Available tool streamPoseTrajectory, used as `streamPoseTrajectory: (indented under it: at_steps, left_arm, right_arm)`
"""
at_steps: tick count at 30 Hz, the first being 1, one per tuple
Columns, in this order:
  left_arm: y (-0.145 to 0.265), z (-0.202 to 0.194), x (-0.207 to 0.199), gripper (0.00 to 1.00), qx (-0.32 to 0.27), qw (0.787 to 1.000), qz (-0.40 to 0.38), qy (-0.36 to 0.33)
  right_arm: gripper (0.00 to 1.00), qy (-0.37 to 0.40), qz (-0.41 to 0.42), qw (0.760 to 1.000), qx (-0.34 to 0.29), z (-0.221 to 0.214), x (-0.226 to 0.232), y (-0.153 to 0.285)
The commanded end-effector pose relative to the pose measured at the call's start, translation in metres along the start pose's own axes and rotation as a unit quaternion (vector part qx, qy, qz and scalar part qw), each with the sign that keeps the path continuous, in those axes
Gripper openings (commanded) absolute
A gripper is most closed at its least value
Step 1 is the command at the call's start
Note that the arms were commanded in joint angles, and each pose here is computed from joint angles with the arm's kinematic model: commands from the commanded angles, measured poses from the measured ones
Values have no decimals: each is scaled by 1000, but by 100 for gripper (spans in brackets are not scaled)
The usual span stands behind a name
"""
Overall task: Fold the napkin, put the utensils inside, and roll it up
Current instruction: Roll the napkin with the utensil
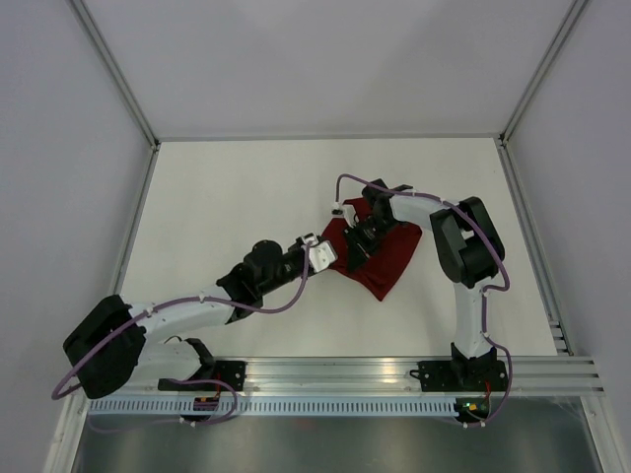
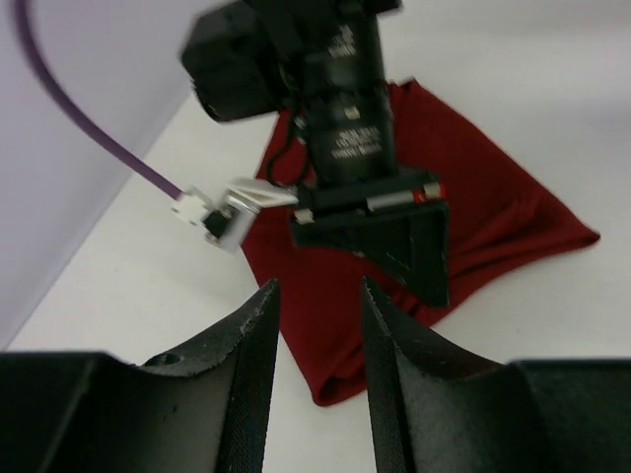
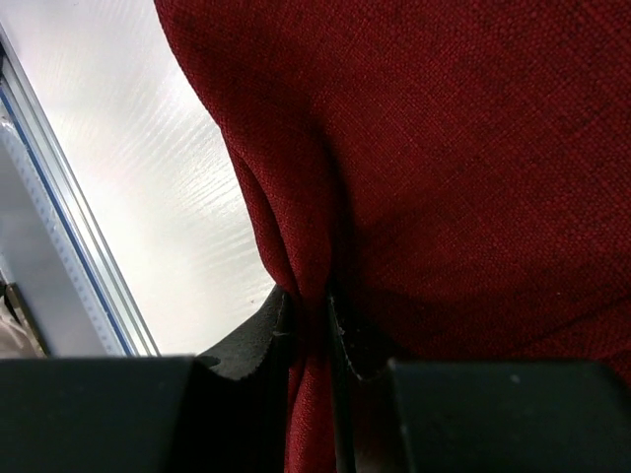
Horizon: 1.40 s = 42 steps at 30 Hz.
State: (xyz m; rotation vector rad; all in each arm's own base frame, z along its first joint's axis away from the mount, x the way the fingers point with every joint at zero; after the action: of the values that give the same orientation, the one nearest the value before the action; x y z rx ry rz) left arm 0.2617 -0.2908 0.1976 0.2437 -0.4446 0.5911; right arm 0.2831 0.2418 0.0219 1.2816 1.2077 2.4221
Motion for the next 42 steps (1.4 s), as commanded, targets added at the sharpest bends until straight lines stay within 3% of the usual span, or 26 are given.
streamPoseTrajectory:
  at_steps: [1,10,18,31,42]
  left_arm:
    - [-1,-28,-21,43,49,997,-18,-52]
    - [-20,-53,-56,44,117,978,-122,-122]
    - [-28,-75,-89,47,124,956,-194,-181]
    - [-64,-86,-91,51,95,948,-173,-248]
    - [-66,-89,-94,55,84,940,-166,-285]
  right_arm:
    - [1,-21,-29,997,63,-37,-25,-8]
    - [1,-37,-34,997,57,-36,-32,-8]
    - [1,-38,-44,997,58,-35,-36,-7]
    - [0,-39,-48,996,62,-37,-38,-8]
    - [0,-41,-47,996,66,-38,-39,-9]
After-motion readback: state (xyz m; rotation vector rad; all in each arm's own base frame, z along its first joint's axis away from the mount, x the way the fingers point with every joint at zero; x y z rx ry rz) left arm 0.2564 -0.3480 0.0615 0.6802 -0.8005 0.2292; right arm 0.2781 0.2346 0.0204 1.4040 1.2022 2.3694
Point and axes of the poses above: each gripper's point midway between its finger pads, its own y axis back along the fingers, its own x axis along the line the jaws close on, z = x × y, the point moved 1 cm from there along y, back along the fingers, and after that the axes turned 3 degrees about -y, right-handed, at the moved point
